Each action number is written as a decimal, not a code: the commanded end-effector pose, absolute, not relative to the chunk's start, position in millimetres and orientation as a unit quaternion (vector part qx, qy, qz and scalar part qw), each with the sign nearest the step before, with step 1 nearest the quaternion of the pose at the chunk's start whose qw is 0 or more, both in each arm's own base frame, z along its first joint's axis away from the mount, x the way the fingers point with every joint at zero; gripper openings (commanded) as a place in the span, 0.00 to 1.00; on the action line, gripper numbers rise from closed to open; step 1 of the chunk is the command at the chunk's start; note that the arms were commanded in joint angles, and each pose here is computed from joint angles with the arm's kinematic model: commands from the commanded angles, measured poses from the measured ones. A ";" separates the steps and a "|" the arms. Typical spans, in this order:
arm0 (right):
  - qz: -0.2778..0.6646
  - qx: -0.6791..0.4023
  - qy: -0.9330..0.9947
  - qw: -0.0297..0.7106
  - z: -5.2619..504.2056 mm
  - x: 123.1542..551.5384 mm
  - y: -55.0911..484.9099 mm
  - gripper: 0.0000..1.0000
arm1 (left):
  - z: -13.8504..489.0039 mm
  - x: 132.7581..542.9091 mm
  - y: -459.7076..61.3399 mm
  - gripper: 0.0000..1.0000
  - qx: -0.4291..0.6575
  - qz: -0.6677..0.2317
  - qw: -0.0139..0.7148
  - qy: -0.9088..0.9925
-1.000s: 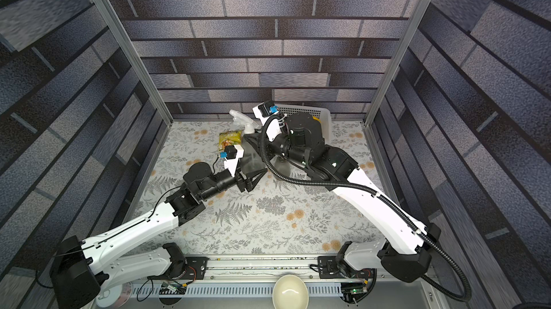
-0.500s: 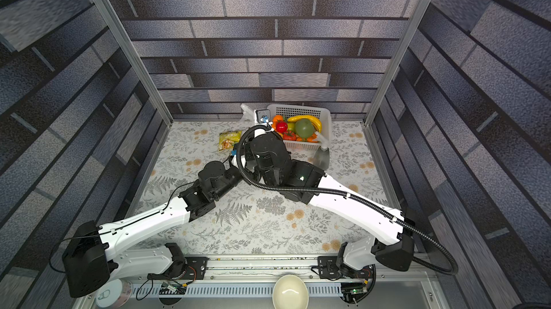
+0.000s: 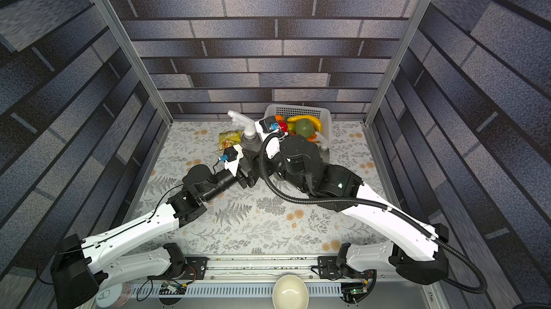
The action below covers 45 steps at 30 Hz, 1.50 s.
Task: Attach spray nozzles to spray bottles
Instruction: Screw the spray nozzle on the spray bottle.
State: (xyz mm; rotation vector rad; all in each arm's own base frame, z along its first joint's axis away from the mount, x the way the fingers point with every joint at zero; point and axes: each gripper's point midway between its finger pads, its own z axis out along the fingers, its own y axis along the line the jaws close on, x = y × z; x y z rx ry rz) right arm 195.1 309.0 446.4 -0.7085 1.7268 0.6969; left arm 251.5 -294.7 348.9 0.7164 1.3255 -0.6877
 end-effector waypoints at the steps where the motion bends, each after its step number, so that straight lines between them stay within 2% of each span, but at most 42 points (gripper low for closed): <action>1: 0.335 -0.375 0.700 0.507 441.7 165.2 301.5 0.67 | 361.3 235.4 -293.8 0.66 0.331 -0.342 0.676 0.562; 5: 0.391 -0.372 0.666 0.515 465.8 170.2 284.6 0.61 | 358.8 227.2 -296.4 0.66 0.341 -0.362 0.662 0.561; 15: 0.420 -0.429 0.627 0.496 491.6 175.4 295.9 0.64 | 366.4 205.7 -301.7 0.65 0.361 -0.406 0.635 0.549; 21: 0.437 -0.437 0.619 0.485 498.3 185.0 310.0 0.59 | 368.4 197.5 -304.3 0.66 0.371 -0.409 0.630 0.546; 30: 0.455 -0.443 0.630 0.447 482.3 184.1 319.9 0.29 | 367.0 199.4 -305.1 0.66 0.371 -0.406 0.631 0.547; 38: 0.426 -0.417 0.677 0.431 443.6 201.2 323.3 0.17 | 371.5 211.4 -307.8 0.66 0.355 -0.401 0.640 0.551; 45: 0.299 -0.332 0.743 0.499 408.5 241.7 321.6 0.12 | 382.9 231.1 -306.4 0.66 0.325 -0.375 0.662 0.562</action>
